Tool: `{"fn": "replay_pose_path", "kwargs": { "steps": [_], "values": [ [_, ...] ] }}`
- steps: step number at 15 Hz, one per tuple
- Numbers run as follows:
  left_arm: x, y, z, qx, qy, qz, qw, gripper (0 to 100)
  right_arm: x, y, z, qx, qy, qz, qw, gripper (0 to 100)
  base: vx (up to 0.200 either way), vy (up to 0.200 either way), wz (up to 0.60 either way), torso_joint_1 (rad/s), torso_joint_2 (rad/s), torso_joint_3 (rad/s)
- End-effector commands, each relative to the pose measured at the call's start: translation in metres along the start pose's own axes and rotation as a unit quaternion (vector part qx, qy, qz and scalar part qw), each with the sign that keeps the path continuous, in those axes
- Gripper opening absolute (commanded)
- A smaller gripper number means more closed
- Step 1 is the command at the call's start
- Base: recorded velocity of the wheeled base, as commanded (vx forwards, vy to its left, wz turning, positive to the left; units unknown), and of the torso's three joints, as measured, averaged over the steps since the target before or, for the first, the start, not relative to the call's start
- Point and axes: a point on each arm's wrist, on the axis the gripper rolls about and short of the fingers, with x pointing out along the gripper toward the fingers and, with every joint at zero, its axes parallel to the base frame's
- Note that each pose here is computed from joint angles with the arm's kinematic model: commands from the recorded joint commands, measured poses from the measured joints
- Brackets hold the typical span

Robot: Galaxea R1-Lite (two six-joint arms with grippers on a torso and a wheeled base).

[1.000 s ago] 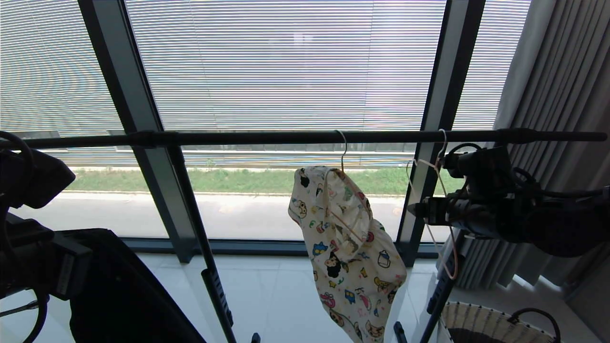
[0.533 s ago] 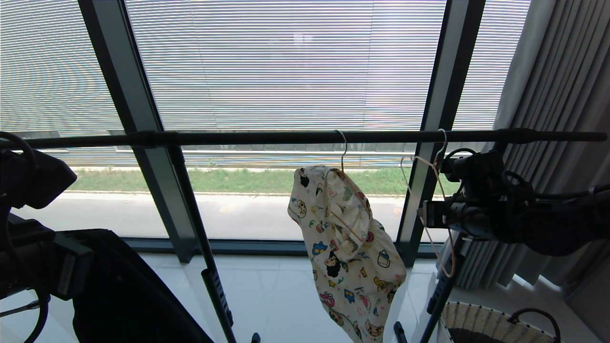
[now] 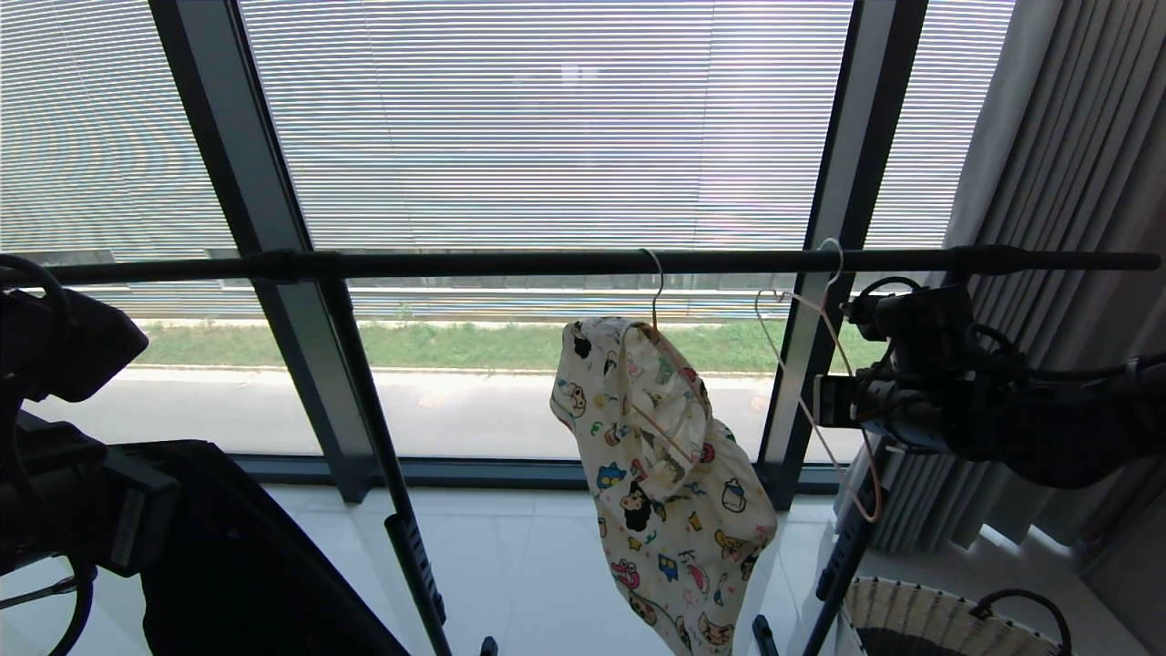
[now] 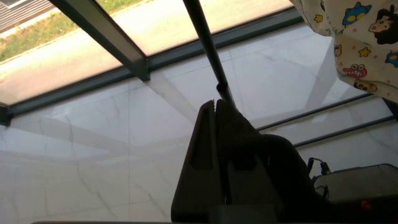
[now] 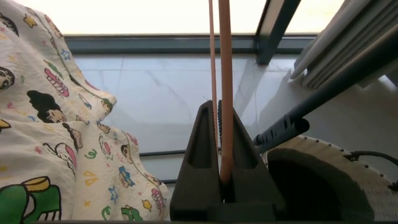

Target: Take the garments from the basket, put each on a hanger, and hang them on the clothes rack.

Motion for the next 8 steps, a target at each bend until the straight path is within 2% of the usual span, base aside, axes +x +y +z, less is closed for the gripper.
{"fn": "replay_pose_path", "kwargs": {
  "steps": [1,3,8],
  "values": [
    [0.0,0.0,0.0,0.0,-0.001,0.0,1.0,0,-0.009,-0.001,0.006,-0.003,-0.019,0.004,0.9998,0,0.0,0.0,0.0,0.0,0.0,0.0],
    [-0.001,0.0,0.0,0.0,-0.002,0.0,1.0,0,-0.02,-0.003,0.007,-0.024,-0.04,0.011,0.9988,0,0.0,0.0,0.0,0.0,0.0,0.0],
    [-0.002,0.001,0.001,0.0,-0.005,0.004,1.0,0,-0.052,-0.015,-0.016,-0.071,-0.087,0.024,0.9934,0,0.0,0.0,0.0,0.0,0.0,0.0]
  ]
}}
